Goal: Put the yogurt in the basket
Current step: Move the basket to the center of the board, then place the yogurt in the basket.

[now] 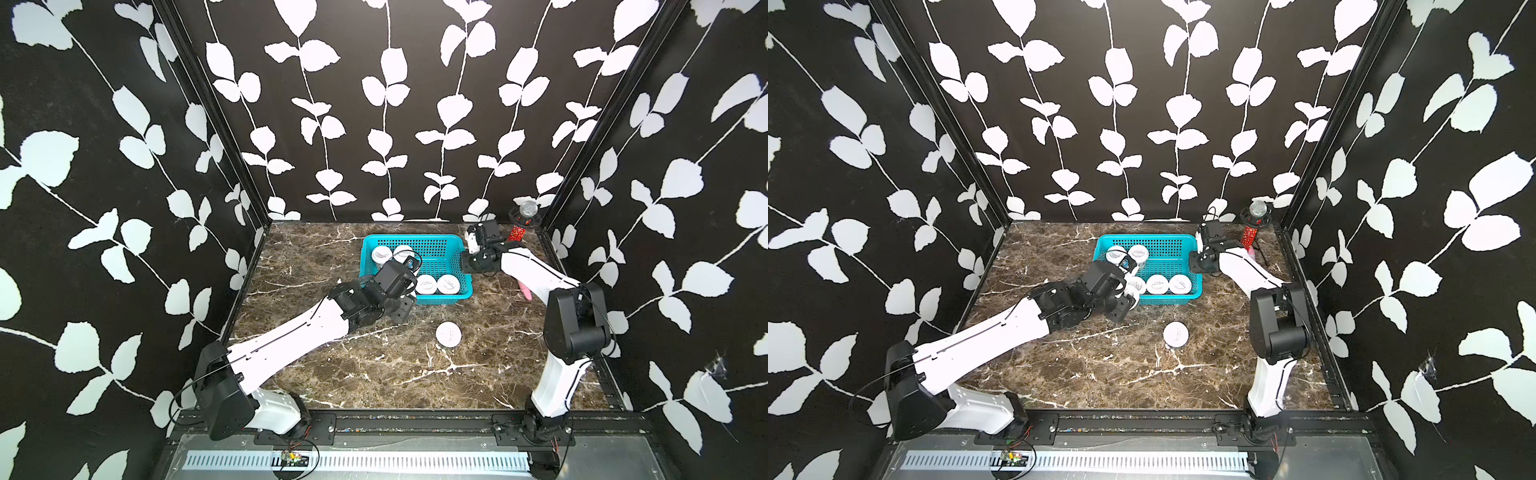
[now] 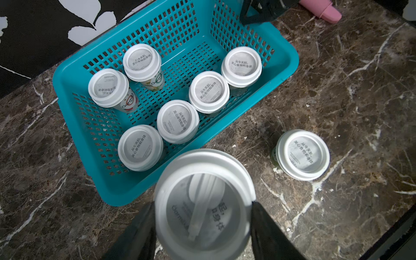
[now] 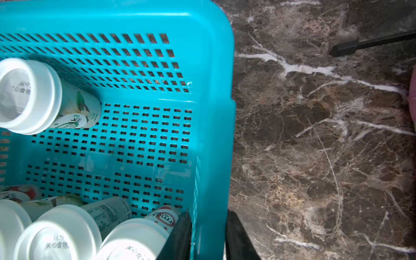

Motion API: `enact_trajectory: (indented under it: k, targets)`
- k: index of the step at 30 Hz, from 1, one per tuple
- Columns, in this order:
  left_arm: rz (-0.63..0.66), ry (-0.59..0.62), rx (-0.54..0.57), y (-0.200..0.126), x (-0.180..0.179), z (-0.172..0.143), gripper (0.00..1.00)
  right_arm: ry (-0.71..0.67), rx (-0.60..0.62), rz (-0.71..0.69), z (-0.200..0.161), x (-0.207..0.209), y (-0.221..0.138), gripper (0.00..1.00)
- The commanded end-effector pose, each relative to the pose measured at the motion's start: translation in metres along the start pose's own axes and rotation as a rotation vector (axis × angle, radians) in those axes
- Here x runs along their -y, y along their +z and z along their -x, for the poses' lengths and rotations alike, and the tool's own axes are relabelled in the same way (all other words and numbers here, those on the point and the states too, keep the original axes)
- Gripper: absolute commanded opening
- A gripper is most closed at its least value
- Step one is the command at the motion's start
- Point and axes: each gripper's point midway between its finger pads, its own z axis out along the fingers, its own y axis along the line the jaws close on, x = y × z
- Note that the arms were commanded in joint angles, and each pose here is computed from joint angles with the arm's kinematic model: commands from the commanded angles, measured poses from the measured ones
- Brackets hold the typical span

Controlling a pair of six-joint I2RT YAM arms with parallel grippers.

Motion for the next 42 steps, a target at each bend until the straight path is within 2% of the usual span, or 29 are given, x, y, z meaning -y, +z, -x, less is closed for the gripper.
enact_trajectory:
  k: [1,13,14,17,28,33,42]
  targets:
    - [-0.01,0.009,0.018,-0.001,0.0,0.013,0.58,0.017,0.026,0.022,0.007,-0.003,-0.006,0.24]
    - [-0.017,0.02,0.067,0.016,-0.001,0.057,0.59,0.09,0.03,0.033,-0.015,-0.005,-0.017,0.22]
    - [-0.017,0.021,0.069,0.019,-0.002,0.061,0.59,0.096,0.003,0.027,-0.028,-0.003,-0.012,0.22]
    - [-0.007,0.028,0.085,0.026,-0.003,0.076,0.59,0.099,0.0,0.029,-0.034,-0.005,-0.013,0.22]
    - [0.028,-0.023,0.146,0.071,-0.021,0.124,0.59,0.106,-0.002,0.04,-0.042,-0.011,-0.013,0.22]
    - [0.015,-0.067,0.135,0.101,-0.028,0.132,0.59,0.108,-0.001,0.048,-0.044,-0.013,-0.013,0.22]
    - [0.07,-0.054,0.101,0.142,-0.039,0.132,0.59,0.1,-0.011,0.063,-0.049,-0.02,-0.01,0.22]
